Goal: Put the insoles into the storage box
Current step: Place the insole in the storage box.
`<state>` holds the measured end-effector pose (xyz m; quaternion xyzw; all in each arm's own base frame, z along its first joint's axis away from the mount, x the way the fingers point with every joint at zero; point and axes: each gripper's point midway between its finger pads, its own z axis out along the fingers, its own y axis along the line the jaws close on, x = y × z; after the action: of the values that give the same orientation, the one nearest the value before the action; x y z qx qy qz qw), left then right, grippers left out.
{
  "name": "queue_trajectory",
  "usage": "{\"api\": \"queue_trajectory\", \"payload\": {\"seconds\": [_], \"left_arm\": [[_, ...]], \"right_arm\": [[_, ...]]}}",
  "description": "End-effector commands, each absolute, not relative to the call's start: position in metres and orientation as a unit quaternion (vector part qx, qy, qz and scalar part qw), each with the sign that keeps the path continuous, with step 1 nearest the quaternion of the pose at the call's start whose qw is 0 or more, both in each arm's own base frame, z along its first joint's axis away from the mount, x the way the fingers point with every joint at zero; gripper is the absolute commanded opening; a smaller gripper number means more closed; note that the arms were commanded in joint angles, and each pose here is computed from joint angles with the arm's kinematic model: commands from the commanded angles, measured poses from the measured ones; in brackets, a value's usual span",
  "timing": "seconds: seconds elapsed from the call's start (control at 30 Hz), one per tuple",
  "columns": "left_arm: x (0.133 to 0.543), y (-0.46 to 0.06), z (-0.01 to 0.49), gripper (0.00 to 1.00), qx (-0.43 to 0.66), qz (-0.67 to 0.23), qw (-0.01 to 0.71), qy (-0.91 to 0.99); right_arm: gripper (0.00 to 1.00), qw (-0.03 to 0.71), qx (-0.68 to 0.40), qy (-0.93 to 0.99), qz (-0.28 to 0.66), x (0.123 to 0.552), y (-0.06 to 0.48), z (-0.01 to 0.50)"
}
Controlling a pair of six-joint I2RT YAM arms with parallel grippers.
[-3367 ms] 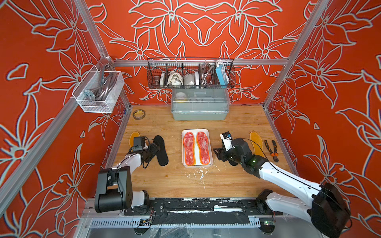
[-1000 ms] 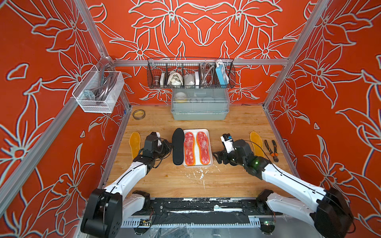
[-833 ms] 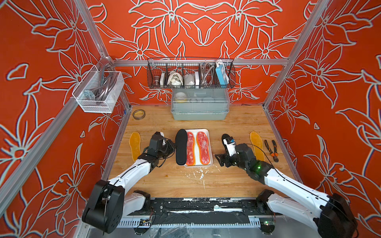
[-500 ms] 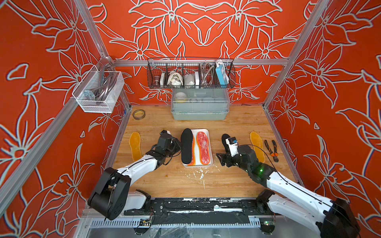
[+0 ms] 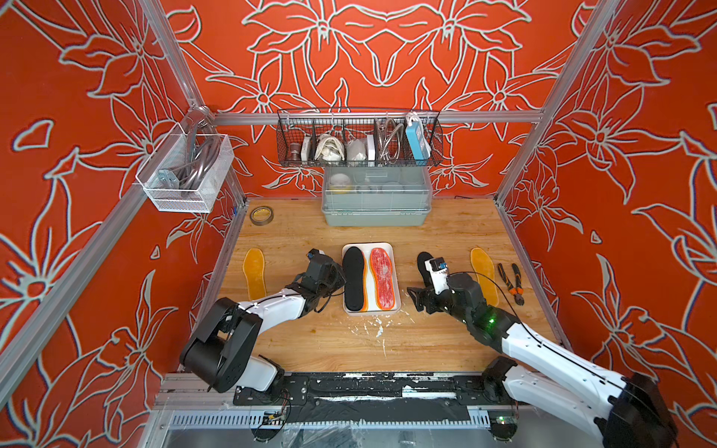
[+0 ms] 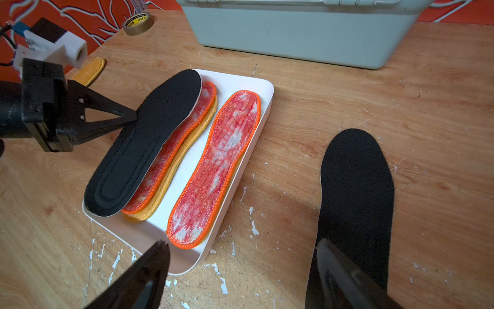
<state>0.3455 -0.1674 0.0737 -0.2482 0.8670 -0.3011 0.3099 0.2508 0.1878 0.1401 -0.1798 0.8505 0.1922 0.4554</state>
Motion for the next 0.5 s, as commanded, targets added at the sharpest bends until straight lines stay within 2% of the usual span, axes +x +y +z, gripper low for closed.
{"api": "queue_trajectory", "payload": {"seconds": [0.0,0.47], "left_arm": [[0.354,-0.173,0.080,0.00,-0.245,-0.308,0.322,0.861],[0.356,-0.179,0.065,0.00,-0.247,-0.309,0.302,0.867]], "right_arm": [[0.89,0.458,-0.182,0.849,0.188,0.251,0.187,0.137],[0.88,0.453,-0.184,0.852,0.187,0.252,0.189,0.134]]}}
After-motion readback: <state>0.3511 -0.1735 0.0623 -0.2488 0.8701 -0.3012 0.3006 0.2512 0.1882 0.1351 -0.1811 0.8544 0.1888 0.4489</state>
